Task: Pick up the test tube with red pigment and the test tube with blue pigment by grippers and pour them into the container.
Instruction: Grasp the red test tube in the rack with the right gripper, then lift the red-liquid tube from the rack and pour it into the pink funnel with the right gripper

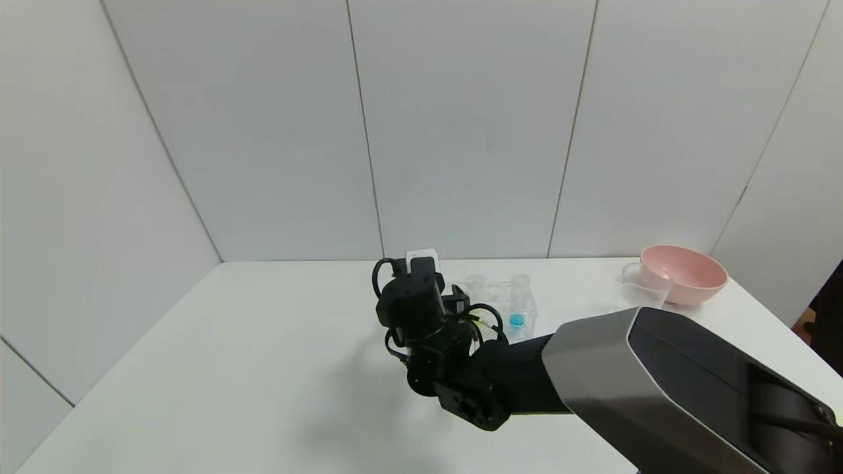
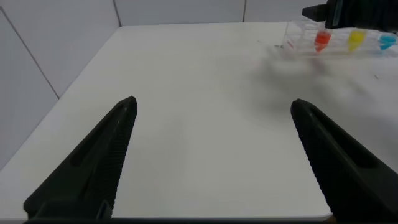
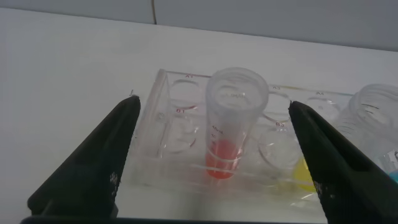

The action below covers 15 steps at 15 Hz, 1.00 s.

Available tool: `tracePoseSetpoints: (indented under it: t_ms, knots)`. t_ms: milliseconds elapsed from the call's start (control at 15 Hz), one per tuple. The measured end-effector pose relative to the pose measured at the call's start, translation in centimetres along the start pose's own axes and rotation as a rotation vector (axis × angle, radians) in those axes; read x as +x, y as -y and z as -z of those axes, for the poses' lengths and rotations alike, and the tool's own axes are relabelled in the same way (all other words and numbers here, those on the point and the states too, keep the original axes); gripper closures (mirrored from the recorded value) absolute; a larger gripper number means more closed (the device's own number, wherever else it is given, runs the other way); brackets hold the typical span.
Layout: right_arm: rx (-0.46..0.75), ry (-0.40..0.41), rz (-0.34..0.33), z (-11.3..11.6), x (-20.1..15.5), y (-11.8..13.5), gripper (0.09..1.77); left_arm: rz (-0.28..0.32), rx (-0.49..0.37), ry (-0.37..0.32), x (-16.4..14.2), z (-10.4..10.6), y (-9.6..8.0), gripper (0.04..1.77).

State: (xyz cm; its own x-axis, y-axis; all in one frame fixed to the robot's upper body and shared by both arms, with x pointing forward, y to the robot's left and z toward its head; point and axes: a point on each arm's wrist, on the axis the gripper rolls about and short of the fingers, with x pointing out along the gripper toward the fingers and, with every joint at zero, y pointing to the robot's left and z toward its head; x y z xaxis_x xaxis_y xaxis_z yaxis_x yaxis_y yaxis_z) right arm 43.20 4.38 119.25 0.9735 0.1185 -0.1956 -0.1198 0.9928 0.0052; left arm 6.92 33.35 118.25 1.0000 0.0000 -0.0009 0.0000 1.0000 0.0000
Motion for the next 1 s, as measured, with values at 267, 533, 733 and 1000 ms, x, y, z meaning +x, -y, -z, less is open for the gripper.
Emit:
tracePoseSetpoints:
  t_ms: [267, 533, 733, 1000]
  knots:
    - [0.001, 0.005, 0.003, -0.08, 0.26, -0.01, 0.57, 0.0, 0.0, 0.0, 0.0, 0.0, 0.0, 0.05]
    - [-0.005, 0.002, 0.006, -0.06, 0.26, 0.09, 1.05, 0.0, 0.0, 0.0, 0.0, 0.0, 0.0, 0.05]
    - [-0.005, 0.002, 0.01, -0.12, 0.31, 0.27, 1.36, 0.0, 0.0, 0.0, 0.0, 0.0, 0.0, 0.05]
    - [-0.003, 0.003, 0.01, -0.23, 0.33, 0.35, 1.36, 0.0, 0.0, 0.0, 0.0, 0.0, 0.0, 0.05]
